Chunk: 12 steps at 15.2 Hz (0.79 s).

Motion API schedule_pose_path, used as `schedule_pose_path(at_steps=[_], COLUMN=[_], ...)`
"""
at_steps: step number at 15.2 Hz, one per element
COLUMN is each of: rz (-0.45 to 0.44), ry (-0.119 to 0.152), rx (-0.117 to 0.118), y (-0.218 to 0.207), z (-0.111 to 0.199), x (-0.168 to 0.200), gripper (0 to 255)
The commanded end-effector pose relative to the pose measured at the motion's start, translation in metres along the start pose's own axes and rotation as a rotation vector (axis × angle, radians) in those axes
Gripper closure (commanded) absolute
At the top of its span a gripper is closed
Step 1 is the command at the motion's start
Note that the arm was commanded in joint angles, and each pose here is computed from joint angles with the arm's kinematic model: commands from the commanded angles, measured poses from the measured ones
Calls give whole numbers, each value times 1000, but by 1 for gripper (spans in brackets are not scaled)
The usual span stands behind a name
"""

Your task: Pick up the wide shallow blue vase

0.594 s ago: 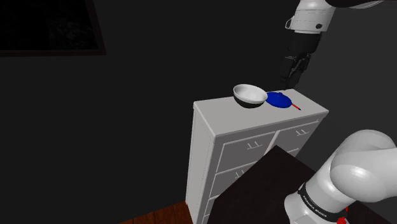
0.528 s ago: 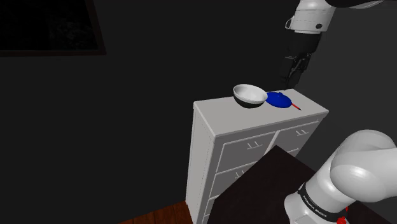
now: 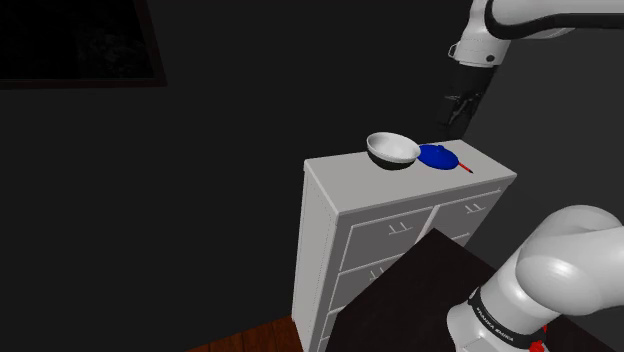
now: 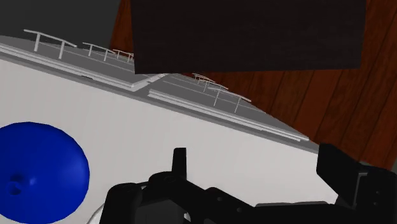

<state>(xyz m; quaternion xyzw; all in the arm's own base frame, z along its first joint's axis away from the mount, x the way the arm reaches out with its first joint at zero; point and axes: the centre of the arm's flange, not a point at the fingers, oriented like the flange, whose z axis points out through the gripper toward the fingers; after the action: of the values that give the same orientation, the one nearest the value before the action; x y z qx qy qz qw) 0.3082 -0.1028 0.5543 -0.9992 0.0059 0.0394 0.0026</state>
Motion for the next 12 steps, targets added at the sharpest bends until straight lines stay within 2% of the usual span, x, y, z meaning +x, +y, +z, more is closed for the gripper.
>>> schedule_pose_path(at_steps=[1, 12], rz=[5, 38], ry=[11, 67], rx=[-1, 1], y=[23, 148], z=[10, 60], x=[7, 52], gripper=[0, 0])
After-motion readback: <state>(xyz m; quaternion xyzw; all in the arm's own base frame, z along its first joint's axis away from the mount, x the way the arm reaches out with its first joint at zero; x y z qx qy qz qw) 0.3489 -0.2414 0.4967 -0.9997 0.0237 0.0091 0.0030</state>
